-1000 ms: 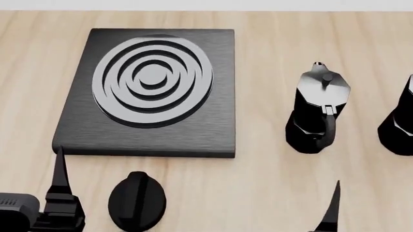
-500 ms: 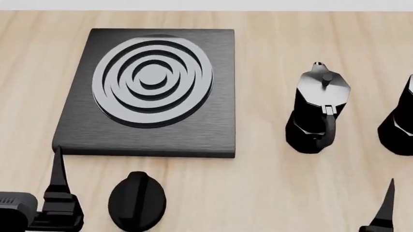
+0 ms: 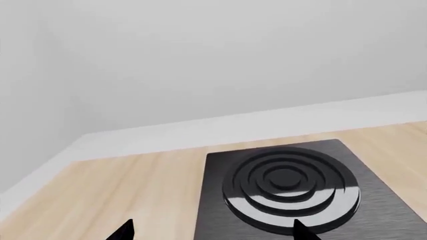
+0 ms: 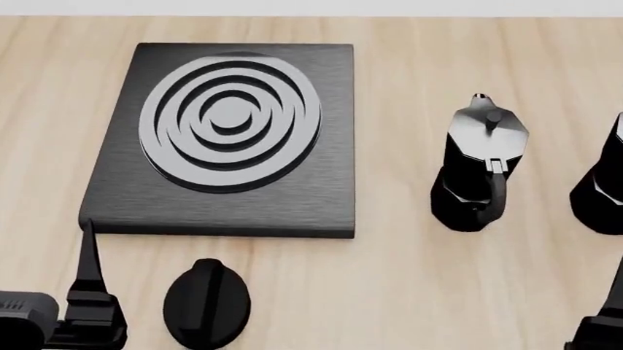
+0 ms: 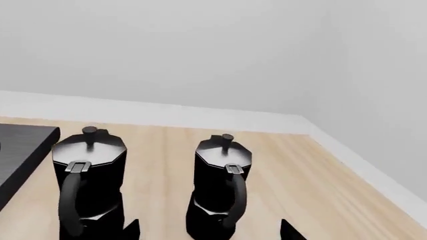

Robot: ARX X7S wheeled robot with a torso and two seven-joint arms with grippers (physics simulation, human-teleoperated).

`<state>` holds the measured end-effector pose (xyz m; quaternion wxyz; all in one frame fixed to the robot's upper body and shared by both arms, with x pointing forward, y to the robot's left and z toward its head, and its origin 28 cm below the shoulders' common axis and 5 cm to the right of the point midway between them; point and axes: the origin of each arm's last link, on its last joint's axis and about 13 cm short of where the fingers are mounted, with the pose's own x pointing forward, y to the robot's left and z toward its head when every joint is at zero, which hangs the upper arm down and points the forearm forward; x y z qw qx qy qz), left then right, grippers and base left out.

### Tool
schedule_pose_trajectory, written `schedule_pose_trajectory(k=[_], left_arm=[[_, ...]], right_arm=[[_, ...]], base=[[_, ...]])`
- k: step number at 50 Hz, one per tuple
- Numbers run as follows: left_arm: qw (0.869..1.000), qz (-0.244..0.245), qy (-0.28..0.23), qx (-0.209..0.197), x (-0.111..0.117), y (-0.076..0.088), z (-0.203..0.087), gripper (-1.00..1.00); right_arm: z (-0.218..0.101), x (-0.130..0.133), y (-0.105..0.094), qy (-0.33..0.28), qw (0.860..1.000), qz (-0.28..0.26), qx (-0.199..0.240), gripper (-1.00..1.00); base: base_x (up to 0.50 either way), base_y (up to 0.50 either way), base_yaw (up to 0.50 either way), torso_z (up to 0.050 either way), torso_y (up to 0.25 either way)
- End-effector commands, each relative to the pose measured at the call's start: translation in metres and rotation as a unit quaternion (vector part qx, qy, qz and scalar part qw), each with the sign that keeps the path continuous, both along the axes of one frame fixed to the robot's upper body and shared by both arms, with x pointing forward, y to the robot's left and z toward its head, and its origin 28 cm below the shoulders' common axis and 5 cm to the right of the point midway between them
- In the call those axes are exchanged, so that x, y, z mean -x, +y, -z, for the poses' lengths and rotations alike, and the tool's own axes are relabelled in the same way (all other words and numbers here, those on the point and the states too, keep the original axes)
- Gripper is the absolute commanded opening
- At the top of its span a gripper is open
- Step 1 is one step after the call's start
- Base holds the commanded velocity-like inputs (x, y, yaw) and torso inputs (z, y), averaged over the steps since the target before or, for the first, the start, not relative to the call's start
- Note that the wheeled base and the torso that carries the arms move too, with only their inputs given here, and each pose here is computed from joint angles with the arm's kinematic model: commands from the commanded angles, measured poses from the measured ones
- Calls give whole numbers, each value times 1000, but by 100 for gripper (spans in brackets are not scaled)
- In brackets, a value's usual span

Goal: Put the right moka pot on the stove.

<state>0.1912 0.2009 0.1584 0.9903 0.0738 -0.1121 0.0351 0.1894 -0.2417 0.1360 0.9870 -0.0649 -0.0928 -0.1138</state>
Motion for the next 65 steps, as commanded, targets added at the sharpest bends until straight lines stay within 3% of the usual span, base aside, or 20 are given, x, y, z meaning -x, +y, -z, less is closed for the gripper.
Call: schedule_pose_trajectory(k=[1,46,50,55,57,58,65], left_arm=[[1000,-1,-2,-3,1,0,0,100],[1000,-1,-4,2,1,0,-1,100],[1000,-2,-3,2,0,1,0,100],[1000,0,-2,4,1,1,0,100],[1000,-2,-3,5,1,1,0,100],[1000,-3,-4,5,1,1,0,100],[1000,-4,-4,6,1,1,0,100]], right_arm=[[-2,-7,-12,8,1000,4,-5,100],[-7,-49,-36,62,997,39,12,100],[2,-51,-37,61,997,41,5,100],[-7,-55,-38,61,997,40,-1,100],[-11,-56,-38,59,997,35,-23,100],[-1,-57,-38,61,997,37,-16,100],[-11,-63,-38,67,997,37,-19,100]], base=[[0,0,0,0,0],[0,0,0,0,0],[0,0,0,0,0],[0,0,0,0,0],[0,0,0,0,0],[0,0,0,0,0],[0,0,0,0,0]])
